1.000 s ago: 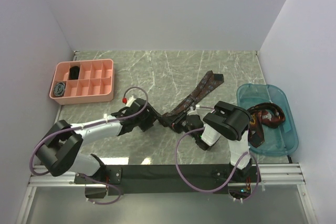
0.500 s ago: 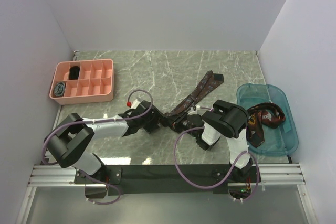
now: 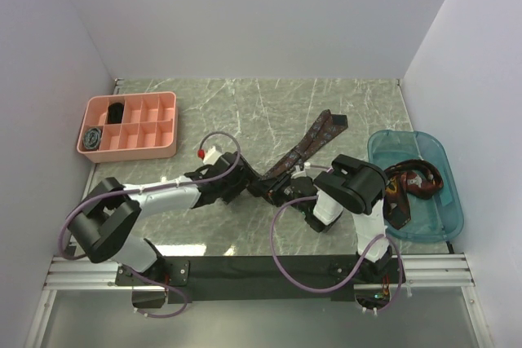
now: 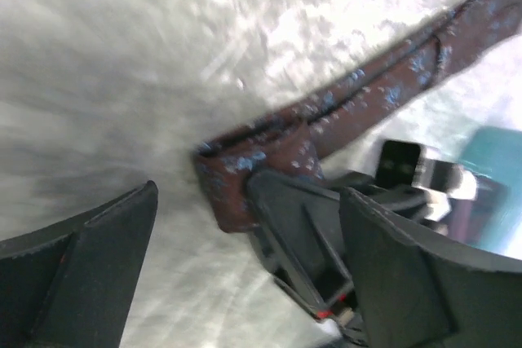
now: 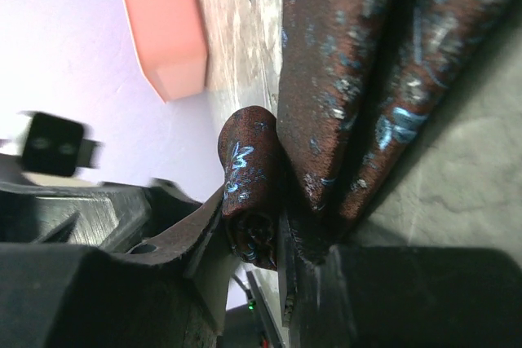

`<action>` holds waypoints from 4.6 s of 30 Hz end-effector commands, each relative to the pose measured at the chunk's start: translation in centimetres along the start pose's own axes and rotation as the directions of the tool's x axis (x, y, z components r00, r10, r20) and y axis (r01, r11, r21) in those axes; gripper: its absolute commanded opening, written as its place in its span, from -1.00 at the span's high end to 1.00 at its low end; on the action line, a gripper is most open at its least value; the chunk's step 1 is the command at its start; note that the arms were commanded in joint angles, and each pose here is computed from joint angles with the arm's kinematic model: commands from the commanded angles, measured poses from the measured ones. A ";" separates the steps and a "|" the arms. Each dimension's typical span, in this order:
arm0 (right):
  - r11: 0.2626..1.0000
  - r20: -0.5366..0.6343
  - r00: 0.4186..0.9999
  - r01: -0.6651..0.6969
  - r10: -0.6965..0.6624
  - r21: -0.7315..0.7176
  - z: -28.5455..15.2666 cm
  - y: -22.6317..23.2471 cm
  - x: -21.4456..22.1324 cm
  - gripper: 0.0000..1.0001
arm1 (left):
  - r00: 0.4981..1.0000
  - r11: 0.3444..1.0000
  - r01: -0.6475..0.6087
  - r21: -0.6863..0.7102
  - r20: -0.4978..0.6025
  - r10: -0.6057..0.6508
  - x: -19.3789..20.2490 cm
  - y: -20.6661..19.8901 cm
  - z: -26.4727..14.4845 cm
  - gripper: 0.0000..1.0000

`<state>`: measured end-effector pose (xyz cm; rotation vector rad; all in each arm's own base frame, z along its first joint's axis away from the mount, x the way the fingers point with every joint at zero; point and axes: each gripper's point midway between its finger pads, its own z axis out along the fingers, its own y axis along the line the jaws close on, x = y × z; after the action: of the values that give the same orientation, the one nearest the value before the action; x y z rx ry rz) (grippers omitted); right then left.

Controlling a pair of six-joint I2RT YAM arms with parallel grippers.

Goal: Roll the ties
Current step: Roll the tie

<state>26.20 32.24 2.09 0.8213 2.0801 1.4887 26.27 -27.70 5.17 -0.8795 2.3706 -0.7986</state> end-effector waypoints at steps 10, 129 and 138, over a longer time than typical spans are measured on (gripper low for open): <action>0.911 -0.125 0.974 0.219 -0.186 0.350 -1.6 -9.7 0.8 0.74 | 0.781 0.778 -0.619 -0.110 0.021 0.624 -3.8 -1.6 -1.3 -0.83; 0.861 -0.188 0.969 0.231 -0.161 0.453 -0.7 -11.5 -1.1 0.28 | 0.999 0.998 -0.052 -0.032 -0.006 0.052 -5.3 1.4 0.1 -0.67; 0.868 -0.209 0.959 0.267 -0.194 0.418 -0.6 -11.1 -1.0 0.76 | 0.998 0.998 -0.051 -0.029 -0.029 0.050 -4.6 1.4 0.2 -0.64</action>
<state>29.85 33.69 1.85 0.5394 2.2108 1.3863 28.59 -23.20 4.24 -0.8347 2.4540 -0.7358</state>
